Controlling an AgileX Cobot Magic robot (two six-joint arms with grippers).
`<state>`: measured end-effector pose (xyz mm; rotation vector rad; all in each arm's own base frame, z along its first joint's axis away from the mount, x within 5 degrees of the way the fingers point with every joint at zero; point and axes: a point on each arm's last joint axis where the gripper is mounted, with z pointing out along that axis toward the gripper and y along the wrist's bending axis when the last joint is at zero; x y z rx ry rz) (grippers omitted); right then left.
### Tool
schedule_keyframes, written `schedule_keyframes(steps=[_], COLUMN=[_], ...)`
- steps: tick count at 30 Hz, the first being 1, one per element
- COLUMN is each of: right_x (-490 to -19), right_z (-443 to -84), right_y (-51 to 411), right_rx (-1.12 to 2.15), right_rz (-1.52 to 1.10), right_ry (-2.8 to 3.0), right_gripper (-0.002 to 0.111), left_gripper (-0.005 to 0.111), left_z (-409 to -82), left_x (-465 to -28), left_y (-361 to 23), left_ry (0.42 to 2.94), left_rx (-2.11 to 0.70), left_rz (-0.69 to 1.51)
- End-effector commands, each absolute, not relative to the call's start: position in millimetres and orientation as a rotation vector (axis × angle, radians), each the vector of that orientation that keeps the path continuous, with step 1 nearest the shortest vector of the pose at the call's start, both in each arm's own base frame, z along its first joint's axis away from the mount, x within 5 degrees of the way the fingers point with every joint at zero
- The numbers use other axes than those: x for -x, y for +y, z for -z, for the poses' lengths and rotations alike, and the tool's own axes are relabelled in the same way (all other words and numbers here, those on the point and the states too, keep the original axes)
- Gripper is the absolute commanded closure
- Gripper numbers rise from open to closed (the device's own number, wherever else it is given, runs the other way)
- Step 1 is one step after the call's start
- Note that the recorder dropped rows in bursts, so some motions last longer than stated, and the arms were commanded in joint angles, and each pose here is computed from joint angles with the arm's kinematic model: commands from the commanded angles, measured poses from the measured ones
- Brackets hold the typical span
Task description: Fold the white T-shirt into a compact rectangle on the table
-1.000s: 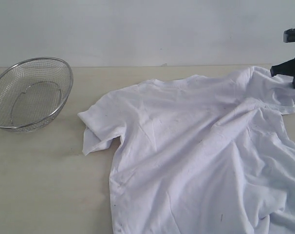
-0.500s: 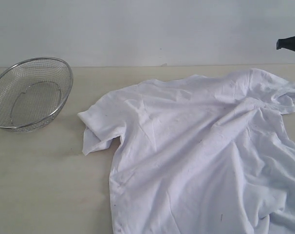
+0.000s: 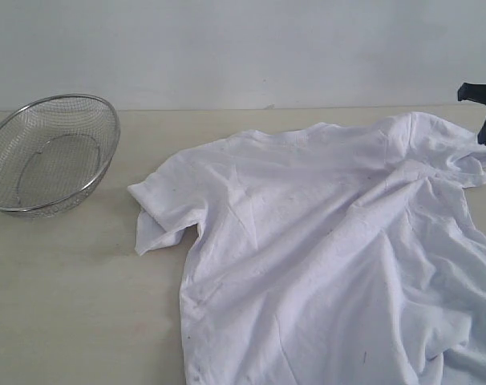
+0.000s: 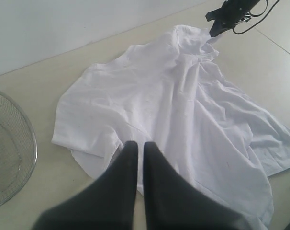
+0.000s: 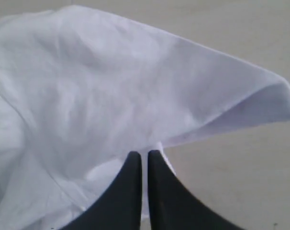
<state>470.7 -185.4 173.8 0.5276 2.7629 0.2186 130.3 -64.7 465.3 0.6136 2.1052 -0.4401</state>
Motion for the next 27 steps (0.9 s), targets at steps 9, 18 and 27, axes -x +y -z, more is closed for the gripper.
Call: schedule_keyframes(steps=[9,18,27], right_x=[-463,-469,-472], right_z=[-149,-130,-121], right_y=[-204,-207,-209], right_rx=[-0.65,-0.692,-0.7], right_rz=[-0.311,-0.32,-0.301], right_ry=[2.646,2.603,2.588], right_gripper=[0.108,0.108,0.108], left_gripper=[0.102,0.102,0.102], left_z=[-463,-464,-464], left_x=[-131,-131,-132], left_y=[-65,-65,-65], left_ry=[2.111,2.11,2.106], left_rx=[-0.62,-0.62,-0.618], left_rz=[0.441,0.441,0.441])
